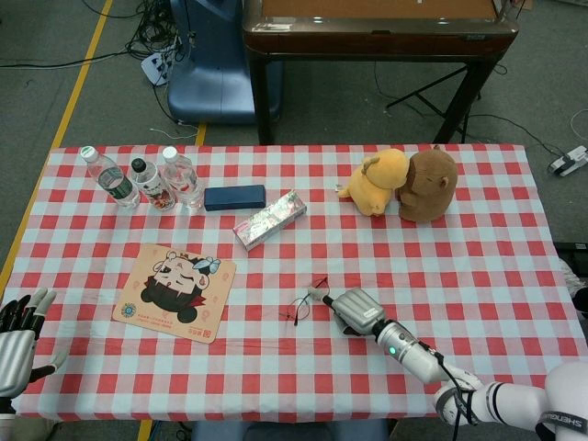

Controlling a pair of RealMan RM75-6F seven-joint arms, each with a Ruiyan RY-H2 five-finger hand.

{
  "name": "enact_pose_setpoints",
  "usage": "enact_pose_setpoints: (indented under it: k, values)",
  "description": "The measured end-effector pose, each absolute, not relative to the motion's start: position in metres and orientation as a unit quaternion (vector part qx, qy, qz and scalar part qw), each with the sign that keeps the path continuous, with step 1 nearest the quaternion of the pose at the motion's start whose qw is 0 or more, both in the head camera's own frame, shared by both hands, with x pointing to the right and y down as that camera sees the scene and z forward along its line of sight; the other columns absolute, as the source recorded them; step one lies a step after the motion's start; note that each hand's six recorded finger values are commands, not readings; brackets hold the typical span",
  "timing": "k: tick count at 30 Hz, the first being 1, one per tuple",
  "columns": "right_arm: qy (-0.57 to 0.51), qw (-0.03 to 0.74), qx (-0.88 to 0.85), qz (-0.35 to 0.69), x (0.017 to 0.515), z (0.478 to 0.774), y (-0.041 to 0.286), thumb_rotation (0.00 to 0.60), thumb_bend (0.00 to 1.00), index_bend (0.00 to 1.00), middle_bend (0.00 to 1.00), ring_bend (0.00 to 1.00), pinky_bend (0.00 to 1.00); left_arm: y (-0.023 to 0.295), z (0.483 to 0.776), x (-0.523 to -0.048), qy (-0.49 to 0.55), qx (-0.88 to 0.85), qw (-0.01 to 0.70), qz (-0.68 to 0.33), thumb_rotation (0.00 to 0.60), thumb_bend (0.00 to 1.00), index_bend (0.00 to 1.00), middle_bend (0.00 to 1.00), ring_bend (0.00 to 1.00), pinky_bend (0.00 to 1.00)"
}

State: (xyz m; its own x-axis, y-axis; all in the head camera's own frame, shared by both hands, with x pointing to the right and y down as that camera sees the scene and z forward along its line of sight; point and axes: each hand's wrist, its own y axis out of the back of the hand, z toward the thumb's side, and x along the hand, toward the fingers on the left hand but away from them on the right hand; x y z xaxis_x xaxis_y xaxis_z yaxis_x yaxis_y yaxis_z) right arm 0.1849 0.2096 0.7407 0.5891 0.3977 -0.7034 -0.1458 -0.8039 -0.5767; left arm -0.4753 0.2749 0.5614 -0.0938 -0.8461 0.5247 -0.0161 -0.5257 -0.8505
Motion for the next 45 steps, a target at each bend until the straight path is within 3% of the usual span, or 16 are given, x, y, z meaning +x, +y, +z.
enact_pose_setpoints:
  k: [7, 14, 26, 35, 45]
  values:
    - [-0.105, 0.317, -0.841, 0.426, 0.182, 0.726, 0.203, 0.600, 0.76, 0.00, 1.00, 1.00, 0.97, 0.275, 0.561, -0.476, 0.365, -0.590, 0.323, -0.644, 0.600, 0.25, 0.00, 0.00, 0.00, 0.00]
    - [-0.141, 0.365, -0.845, 0.363, 0.174, 0.688, 0.201, 0.600, 0.76, 0.00, 1.00, 1.00, 0.97, 0.274, 0.561, -0.473, 0.364, -0.593, 0.325, -0.641, 0.600, 0.25, 0.00, 0.00, 0.00, 0.00]
    - [-0.158, 0.417, -0.858, 0.255, 0.158, 0.632, 0.223, 0.600, 0.76, 0.00, 1.00, 1.00, 0.97, 0.274, 0.557, -0.470, 0.364, -0.591, 0.330, -0.639, 0.600, 0.25, 0.00, 0.00, 0.00, 0.00]
    - [-0.109, 0.422, -0.861, 0.260, 0.157, 0.638, 0.241, 0.600, 0.76, 0.00, 1.00, 1.00, 0.97, 0.274, 0.557, -0.467, 0.364, -0.593, 0.330, -0.637, 0.600, 0.25, 0.00, 0.00, 0.00, 0.00]
    - [-0.065, 0.453, -0.839, 0.295, 0.151, 0.665, 0.247, 0.600, 0.76, 0.00, 1.00, 1.00, 0.97, 0.276, 0.557, -0.473, 0.366, -0.591, 0.326, -0.641, 0.600, 0.25, 0.00, 0.00, 0.00, 0.00]
